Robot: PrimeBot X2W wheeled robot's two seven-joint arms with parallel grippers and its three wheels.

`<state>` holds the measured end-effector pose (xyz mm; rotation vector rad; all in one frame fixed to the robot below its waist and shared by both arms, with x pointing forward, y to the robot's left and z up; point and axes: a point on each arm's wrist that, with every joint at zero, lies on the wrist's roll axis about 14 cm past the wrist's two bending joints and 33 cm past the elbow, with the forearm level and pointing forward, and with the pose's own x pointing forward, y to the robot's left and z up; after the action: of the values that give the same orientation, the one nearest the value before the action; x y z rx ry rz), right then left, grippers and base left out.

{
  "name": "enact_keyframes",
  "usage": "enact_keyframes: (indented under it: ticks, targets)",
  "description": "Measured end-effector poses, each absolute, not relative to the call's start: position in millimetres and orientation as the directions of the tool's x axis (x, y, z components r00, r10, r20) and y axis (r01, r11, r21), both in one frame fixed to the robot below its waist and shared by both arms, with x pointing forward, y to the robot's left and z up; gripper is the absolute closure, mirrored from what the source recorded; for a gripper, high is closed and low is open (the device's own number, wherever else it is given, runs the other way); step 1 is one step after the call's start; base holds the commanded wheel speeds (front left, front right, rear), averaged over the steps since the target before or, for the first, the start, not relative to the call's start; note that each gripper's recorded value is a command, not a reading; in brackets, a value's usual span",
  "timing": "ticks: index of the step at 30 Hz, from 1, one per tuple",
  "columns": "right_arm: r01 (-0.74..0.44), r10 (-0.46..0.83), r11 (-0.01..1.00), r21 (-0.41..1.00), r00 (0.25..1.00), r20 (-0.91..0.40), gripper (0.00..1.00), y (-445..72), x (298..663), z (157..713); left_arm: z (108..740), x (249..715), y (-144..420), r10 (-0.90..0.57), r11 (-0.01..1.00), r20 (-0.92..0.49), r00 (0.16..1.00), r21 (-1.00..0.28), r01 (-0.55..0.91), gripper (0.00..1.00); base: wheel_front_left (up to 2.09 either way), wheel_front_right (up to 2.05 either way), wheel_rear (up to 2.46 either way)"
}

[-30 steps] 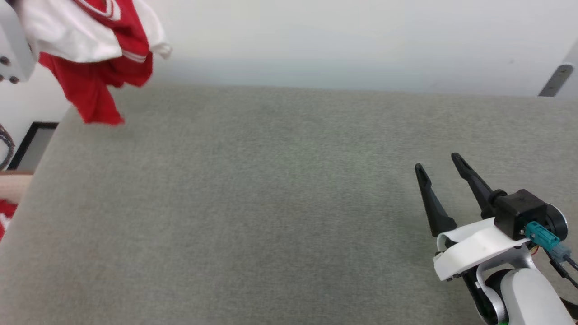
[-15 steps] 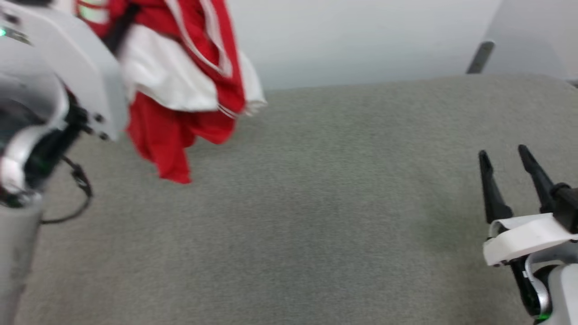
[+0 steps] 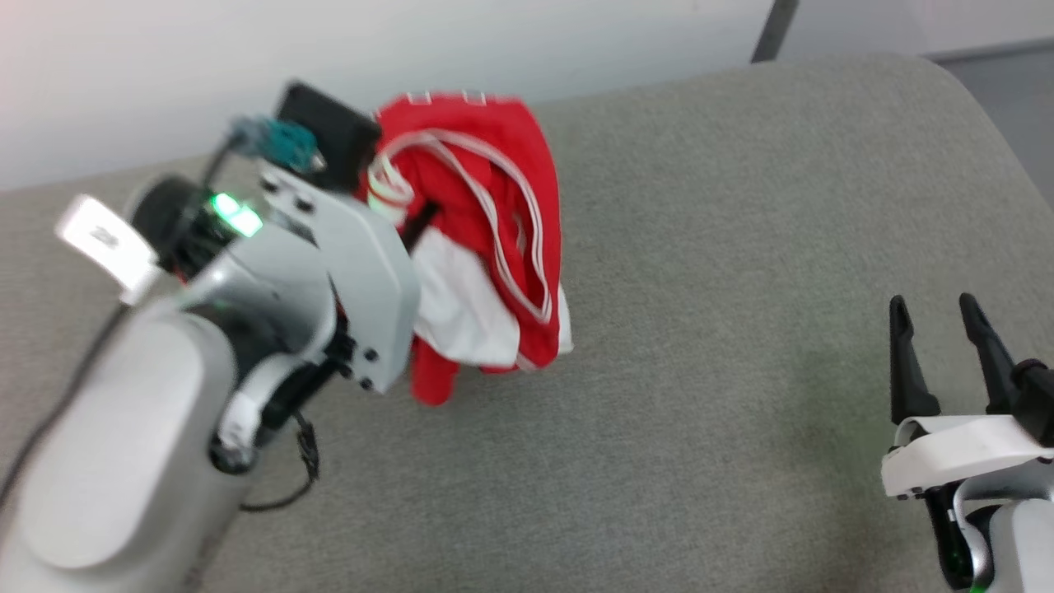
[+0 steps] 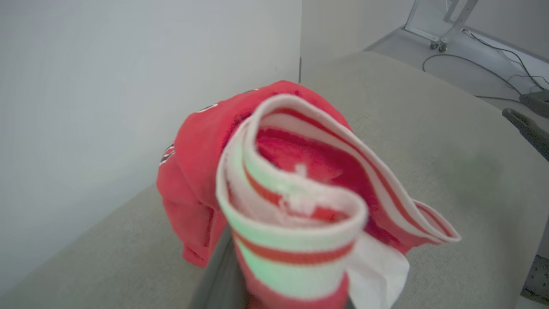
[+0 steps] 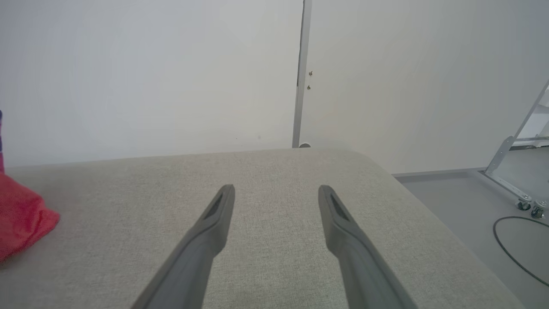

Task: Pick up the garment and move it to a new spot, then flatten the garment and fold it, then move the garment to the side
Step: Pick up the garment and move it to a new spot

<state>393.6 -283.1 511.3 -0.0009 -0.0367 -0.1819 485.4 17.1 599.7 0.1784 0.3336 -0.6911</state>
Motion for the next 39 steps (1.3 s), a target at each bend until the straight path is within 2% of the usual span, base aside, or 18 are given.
enact_keyframes:
  ticks: [6,16,22,29,31,33,36,38,39]
  targets:
    - [0.205,-0.205,0.979,0.014,0.979,-0.018,0.00,-285,391,488,523,485,1,-0.593,0.731,-0.514,0.620,-0.019,0.683,1.00,0.00,0.00,0.00]
    - [0.200,-0.198,0.979,0.024,0.978,-0.058,0.00,-280,398,469,438,477,1,-0.548,0.725,-0.666,0.506,-0.077,0.684,1.00,0.00,0.00,0.00]
    - [0.180,-0.178,0.983,0.029,0.982,-0.061,0.00,-274,403,467,412,470,6,-0.518,0.743,-0.713,0.472,-0.101,0.662,1.00,0.00,0.00,0.00]
    - [0.149,-0.148,0.988,0.027,0.988,-0.054,0.00,-266,404,470,410,466,6,-0.526,0.743,-0.713,0.463,-0.120,0.658,0.99,0.00,0.00,0.00]
    - [0.143,-0.142,0.989,0.024,0.989,-0.047,0.00,-265,405,473,412,464,7,-0.526,0.742,-0.711,0.466,-0.116,0.661,0.79,0.00,0.00,0.00]
    - [0.135,-0.134,0.991,0.021,0.990,-0.043,0.00,-264,405,476,417,463,8,-0.529,0.742,-0.705,0.473,-0.113,0.661,0.63,0.00,0.00,0.00]
    - [0.121,-0.121,0.992,0.016,0.992,-0.033,0.00,-262,406,481,425,463,11,-0.533,0.745,-0.690,0.490,-0.108,0.658,0.51,0.00,0.00,0.00]
    - [0.111,-0.110,0.994,0.013,0.994,-0.028,0.00,-260,407,484,434,463,13,-0.544,0.749,-0.671,0.504,-0.117,0.652,0.26,0.00,0.00,0.00]
    - [0.104,-0.104,0.994,0.012,0.994,-0.025,0.00,-258,407,485,439,463,14,-0.547,0.750,-0.661,0.513,-0.115,0.652,0.20,0.00,0.00,0.00]
